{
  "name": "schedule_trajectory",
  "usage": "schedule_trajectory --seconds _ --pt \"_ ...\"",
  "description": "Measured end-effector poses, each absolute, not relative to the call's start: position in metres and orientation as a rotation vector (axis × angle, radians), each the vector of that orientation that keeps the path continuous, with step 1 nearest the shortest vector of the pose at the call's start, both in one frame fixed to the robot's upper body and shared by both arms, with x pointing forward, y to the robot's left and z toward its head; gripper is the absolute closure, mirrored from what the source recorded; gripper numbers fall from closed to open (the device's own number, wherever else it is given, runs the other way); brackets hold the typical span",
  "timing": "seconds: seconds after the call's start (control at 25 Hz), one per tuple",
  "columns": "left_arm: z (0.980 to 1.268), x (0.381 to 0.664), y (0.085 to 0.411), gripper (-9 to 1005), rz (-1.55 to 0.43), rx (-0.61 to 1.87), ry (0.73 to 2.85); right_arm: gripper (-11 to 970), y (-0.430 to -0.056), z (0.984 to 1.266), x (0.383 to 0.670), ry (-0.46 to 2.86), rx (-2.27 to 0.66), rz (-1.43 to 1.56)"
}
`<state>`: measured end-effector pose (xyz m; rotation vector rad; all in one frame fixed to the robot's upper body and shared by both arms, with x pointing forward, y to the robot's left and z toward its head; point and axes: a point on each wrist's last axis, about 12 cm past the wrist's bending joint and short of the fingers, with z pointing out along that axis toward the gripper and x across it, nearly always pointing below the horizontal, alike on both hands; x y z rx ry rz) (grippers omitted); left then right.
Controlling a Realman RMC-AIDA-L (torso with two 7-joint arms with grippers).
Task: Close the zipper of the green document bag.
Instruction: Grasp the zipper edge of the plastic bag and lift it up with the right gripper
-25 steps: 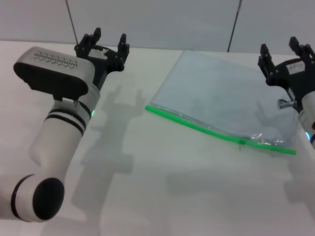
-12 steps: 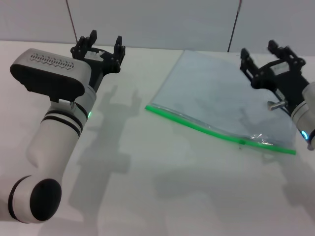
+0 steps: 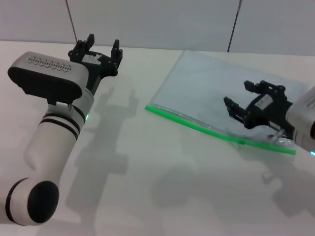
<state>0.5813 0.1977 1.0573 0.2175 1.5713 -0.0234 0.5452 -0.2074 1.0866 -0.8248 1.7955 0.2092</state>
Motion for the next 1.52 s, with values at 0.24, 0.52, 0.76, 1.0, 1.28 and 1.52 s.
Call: schedule_trajectory --seconds 0.24,0.52,0.76,1.0,1.28,1.52 --pt "1.056 0.581 0.199 378 -0.019 0.217 1.575 338 -0.215 1.096 0.531 1.836 -0.989 0.093" --pt "1.054 0.579 0.202 378 -0.013 0.21 1.582 343 -0.216 1.105 0.522 1.857 -1.1 -0.031" --pt "1.054 0.579 0.203 378 -0.014 0.207 1.583 342 -0.219 1.102 0.515 1.875 -1.2 -0.137" --pt "1.053 0.578 0.205 378 -0.007 0.206 1.587 341 -0.221 1.097 0.512 1.895 -1.266 -0.165" --pt "1.053 0.578 0.205 378 -0.007 0.204 1.587 339 -0.223 1.085 0.51 1.921 -1.343 -0.262" --pt "1.053 0.579 0.205 378 -0.009 0.201 1.586 338 -0.228 1.087 0.514 1.923 -1.303 -0.333"
